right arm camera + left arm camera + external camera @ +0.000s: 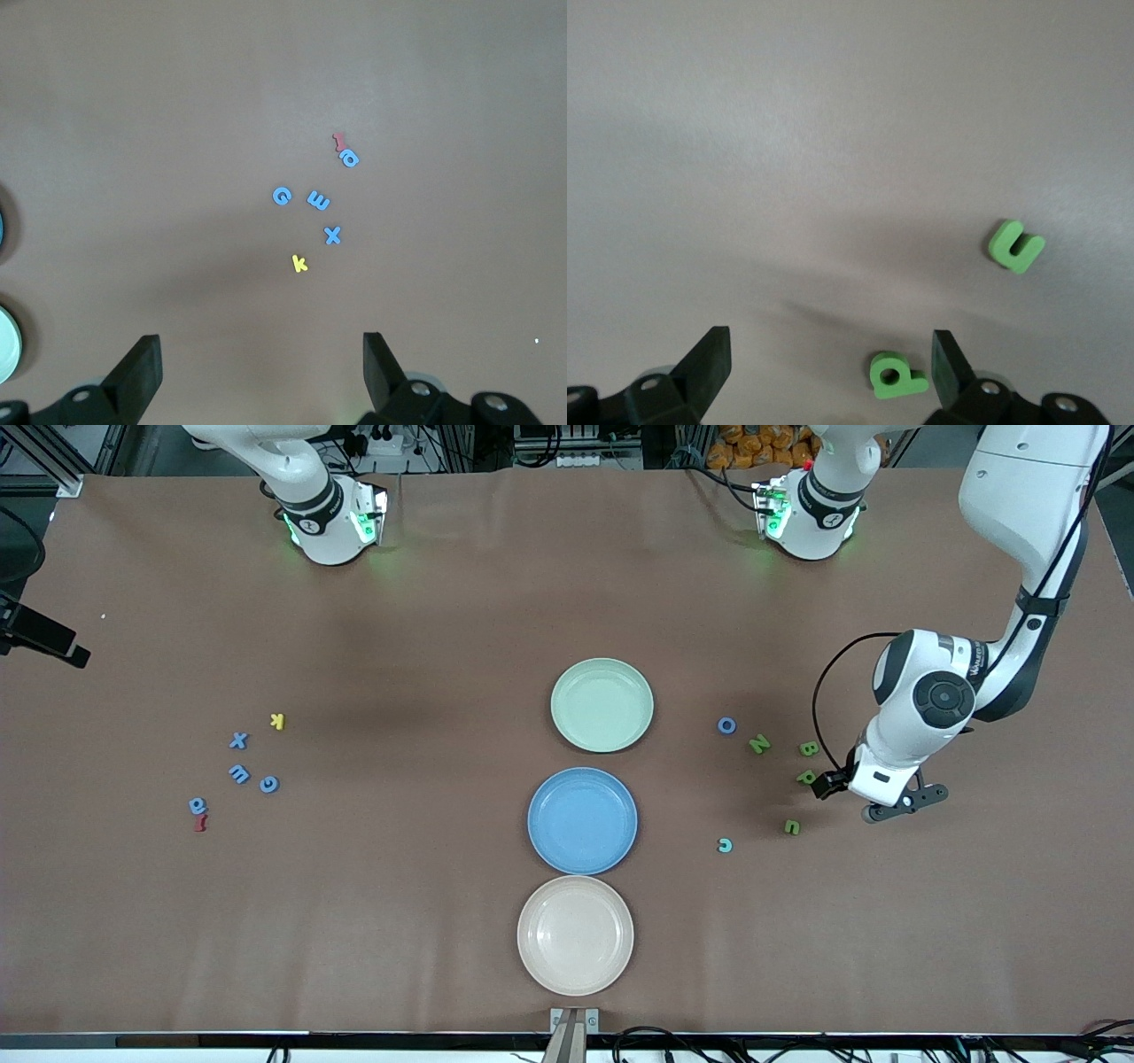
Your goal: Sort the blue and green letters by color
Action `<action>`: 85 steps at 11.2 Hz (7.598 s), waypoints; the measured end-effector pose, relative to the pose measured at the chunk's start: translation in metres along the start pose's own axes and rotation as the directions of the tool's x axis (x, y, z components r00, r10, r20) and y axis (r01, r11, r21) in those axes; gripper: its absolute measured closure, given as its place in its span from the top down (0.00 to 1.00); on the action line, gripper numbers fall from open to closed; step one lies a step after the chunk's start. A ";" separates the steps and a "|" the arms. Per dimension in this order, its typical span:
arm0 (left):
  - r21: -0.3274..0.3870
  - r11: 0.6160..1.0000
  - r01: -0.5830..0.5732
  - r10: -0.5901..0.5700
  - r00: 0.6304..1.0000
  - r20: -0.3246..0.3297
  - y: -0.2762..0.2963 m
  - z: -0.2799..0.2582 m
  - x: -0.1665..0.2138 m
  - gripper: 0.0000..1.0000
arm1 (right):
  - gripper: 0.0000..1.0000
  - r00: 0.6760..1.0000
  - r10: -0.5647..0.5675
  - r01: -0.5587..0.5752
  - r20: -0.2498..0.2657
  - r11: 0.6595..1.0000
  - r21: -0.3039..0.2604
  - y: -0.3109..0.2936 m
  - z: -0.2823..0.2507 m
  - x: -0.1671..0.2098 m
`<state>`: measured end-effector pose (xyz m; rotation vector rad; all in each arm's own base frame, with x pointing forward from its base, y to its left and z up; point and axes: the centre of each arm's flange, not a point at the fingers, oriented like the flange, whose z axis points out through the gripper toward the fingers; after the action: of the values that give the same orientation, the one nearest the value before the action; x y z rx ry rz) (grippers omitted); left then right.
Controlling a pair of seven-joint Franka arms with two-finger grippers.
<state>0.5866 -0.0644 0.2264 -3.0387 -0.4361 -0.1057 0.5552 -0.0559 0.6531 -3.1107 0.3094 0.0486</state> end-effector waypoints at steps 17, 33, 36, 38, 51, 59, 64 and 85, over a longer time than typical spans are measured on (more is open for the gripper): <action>0.001 0.999 0.036 -0.036 0.997 0.070 0.039 0.045 -0.032 1.00 | 1.00 1.000 -0.026 0.026 0.000 1.000 0.002 -0.014 0.000 -0.001; 0.001 0.995 0.101 -0.101 0.992 0.069 0.040 0.046 -0.030 0.39 | 1.00 0.999 -0.027 0.027 -0.045 1.000 0.003 -0.018 0.011 0.016; -0.003 0.995 0.103 -0.102 0.993 0.062 0.041 0.043 -0.027 0.39 | 1.00 0.998 -0.027 0.027 -0.055 1.000 0.003 -0.019 0.015 0.022; -0.026 0.995 0.099 -0.098 0.995 0.035 0.049 0.031 -0.018 0.37 | 1.00 0.998 -0.026 0.027 -0.054 1.000 0.002 -0.019 0.017 0.023; -0.155 0.976 0.149 -0.137 0.987 0.089 0.259 -0.070 -0.180 0.37 | 1.00 0.998 -0.018 0.018 -0.058 1.000 0.001 -0.015 0.019 0.026; -0.197 0.971 0.138 -0.122 0.988 0.092 0.319 -0.093 -0.240 0.37 | 1.00 0.996 -0.023 0.024 -0.089 1.000 0.011 0.008 0.017 0.033; -0.121 0.988 0.094 -0.075 0.986 0.146 0.344 -0.066 -0.308 0.37 | 1.00 0.994 -0.063 0.067 -0.087 0.997 0.049 0.002 0.020 0.033; 0.006 0.991 0.134 -0.134 0.987 0.091 0.109 0.038 -0.044 1.00 | 1.00 0.998 -0.058 0.059 0.034 0.998 -0.034 0.086 0.441 0.021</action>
<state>0.5776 -0.1783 0.1783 -3.0205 -0.6477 0.0267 0.5456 -0.1361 0.2104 -3.1472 0.2186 0.1057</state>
